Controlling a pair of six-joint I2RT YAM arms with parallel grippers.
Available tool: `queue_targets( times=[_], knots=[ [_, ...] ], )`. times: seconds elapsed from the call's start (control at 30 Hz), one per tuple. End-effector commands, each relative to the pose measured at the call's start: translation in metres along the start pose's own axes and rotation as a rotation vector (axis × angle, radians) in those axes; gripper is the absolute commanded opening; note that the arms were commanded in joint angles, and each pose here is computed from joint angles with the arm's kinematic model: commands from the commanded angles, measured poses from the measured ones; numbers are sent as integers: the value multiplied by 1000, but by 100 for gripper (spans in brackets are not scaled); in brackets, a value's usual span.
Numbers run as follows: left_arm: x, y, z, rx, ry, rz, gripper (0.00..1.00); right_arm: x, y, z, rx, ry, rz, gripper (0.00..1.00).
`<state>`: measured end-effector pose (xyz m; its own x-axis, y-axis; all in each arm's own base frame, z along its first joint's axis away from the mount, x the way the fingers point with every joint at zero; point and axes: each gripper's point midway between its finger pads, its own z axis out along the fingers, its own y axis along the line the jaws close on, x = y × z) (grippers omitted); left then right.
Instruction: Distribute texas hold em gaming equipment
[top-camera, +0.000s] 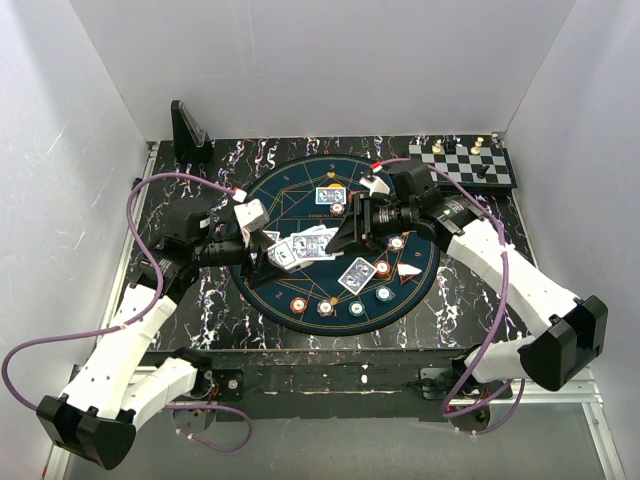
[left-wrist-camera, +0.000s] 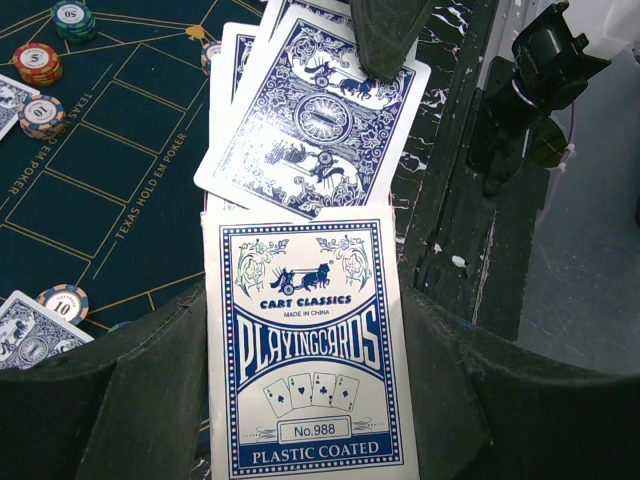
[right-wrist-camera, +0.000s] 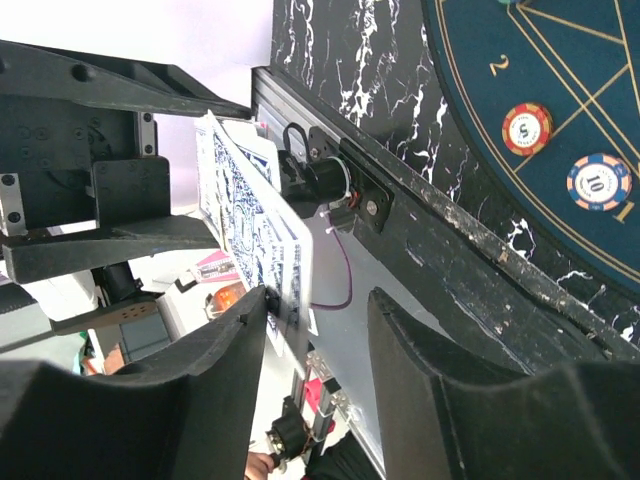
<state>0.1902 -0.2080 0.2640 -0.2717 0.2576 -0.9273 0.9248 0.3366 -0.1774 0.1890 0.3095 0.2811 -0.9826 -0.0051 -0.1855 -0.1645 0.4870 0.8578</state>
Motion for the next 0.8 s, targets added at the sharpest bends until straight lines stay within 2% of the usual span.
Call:
queue_targets(
  times=[0.0,0.17,0.53,0.77],
  knots=[
    [-19,-5,-7,4,-47,60,0,6,4,-12,2,-45,-13,50],
    [-21,-5,-7,5,-49,57,0,8,-1,-19,38,-67,-18,51],
    [-22,-4,-6,2,-50,51,0,11,25,-20,-37,-53,-21,51],
    [-24,-2,-6,-8,-51,54,0,21,20,-32,-5,-112,-8,61]
  ],
)
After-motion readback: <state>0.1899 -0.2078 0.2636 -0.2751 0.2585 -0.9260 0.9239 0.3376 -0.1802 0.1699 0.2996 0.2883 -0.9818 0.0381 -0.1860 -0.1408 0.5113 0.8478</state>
